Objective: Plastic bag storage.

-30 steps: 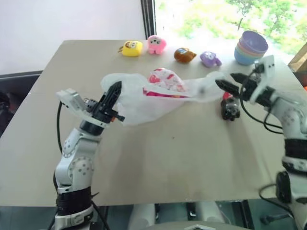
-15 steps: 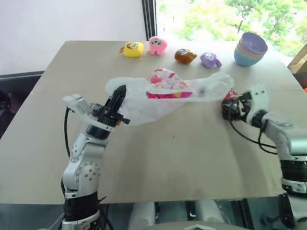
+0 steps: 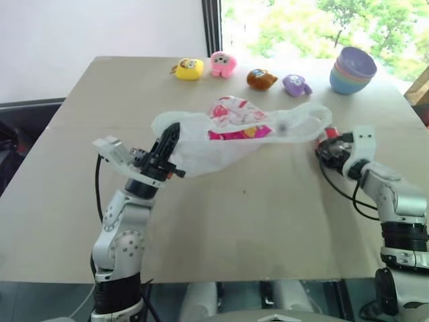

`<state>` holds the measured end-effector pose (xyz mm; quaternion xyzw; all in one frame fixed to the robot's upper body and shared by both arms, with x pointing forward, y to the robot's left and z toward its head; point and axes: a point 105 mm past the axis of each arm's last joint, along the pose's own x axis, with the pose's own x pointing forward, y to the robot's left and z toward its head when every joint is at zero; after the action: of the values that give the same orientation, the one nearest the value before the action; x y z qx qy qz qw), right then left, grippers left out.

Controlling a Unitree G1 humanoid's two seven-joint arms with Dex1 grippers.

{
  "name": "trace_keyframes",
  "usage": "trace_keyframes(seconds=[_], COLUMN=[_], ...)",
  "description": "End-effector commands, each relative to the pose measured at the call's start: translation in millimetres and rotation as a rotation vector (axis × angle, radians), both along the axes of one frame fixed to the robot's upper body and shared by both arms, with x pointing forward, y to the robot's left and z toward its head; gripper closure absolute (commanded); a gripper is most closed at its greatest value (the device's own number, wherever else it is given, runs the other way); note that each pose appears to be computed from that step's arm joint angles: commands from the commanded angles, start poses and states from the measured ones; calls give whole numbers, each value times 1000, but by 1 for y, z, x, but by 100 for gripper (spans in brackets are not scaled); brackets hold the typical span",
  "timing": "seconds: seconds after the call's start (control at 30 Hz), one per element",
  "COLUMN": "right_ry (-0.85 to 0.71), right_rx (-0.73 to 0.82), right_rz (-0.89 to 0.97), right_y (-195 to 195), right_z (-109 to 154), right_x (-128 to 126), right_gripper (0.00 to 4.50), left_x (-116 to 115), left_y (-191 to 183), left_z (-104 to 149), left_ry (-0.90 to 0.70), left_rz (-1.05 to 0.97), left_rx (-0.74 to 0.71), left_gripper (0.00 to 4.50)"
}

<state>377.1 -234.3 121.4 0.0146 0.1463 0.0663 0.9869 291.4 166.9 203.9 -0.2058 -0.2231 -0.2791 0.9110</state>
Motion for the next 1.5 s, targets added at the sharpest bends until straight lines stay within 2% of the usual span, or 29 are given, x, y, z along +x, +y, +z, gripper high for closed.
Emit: trace_keyframes(seconds=[0.03, 0.13, 0.23, 0.3, 0.37, 0.43, 0.53, 0.6, 0.8, 0.83, 0.9, 0.93, 1.0, 1.1, 1.17, 1.27, 1.37, 1.43, 1.5], right_ry=[-218, -362, -421, -417, -363, -261, -132, -91, 30, 35, 38, 38, 31, -26, -115, -376, -619, -636, -548], right_rx=[28, 76, 174, 229, 208, 132, 89, 23, -10, -14, -21, -22, -21, -18, 0, 65, 138, 155, 177], right_rz=[-93, -128, -104, -76, -64, -25, -77, -86, 3, 6, -8, -10, -6, -20, -21, -56, 238, 445, 646], right_y=[-32, -48, -49, -47, -42, -31, -34, -35, -21, -21, -24, -25, -25, -26, -29, -37, 3, 30, 53], right_z=[56, 90, 114, 120, 110, 85, 49, 37, 5, 3, 1, 0, 1, 11, 31, 86, 136, 140, 128], right_x=[3, 3, 0, -1, -2, -2, -3, -3, -9, -9, -8, -8, -7, -3, 2, 10, -8, -28, -49], right_gripper=[7, 7, 7, 7, 7, 7, 7, 7, 7, 56, 96, 135, 140, 140, 140, 140, 140, 140, 140], left_x=[-6, -5, -3, -2, -2, -2, -1, 0, -1, -1, -1, -1, -1, -1, -1, -2, -2, -2, -1], left_y=[-6, -7, -6, -5, -5, -6, -8, -7, -7, -7, -8, -8, -8, -7, -7, -7, -9, -9, -10], left_z=[13, 12, 13, 13, 13, 11, 10, 11, 11, 11, 10, 10, 10, 10, 10, 10, 9, 9, 9], left_ry=[-62, -60, -61, -62, -62, -58, -56, -60, -62, -61, -60, -59, -58, -58, -57, -55, -50, -49, -48], left_rz=[-12, -13, -12, -11, -10, -11, -13, -10, 1, 1, 4, 5, 8, 11, 14, 12, 6, 4, 1], left_rx=[9, 8, 7, 6, 4, 4, 7, 6, 5, 4, 4, 4, 5, 4, 5, 5, 9, 10, 10], left_gripper=[450, 450, 450, 450, 450, 450, 450, 450, 450, 450, 450, 450, 450, 450, 450, 450, 450, 450, 450])
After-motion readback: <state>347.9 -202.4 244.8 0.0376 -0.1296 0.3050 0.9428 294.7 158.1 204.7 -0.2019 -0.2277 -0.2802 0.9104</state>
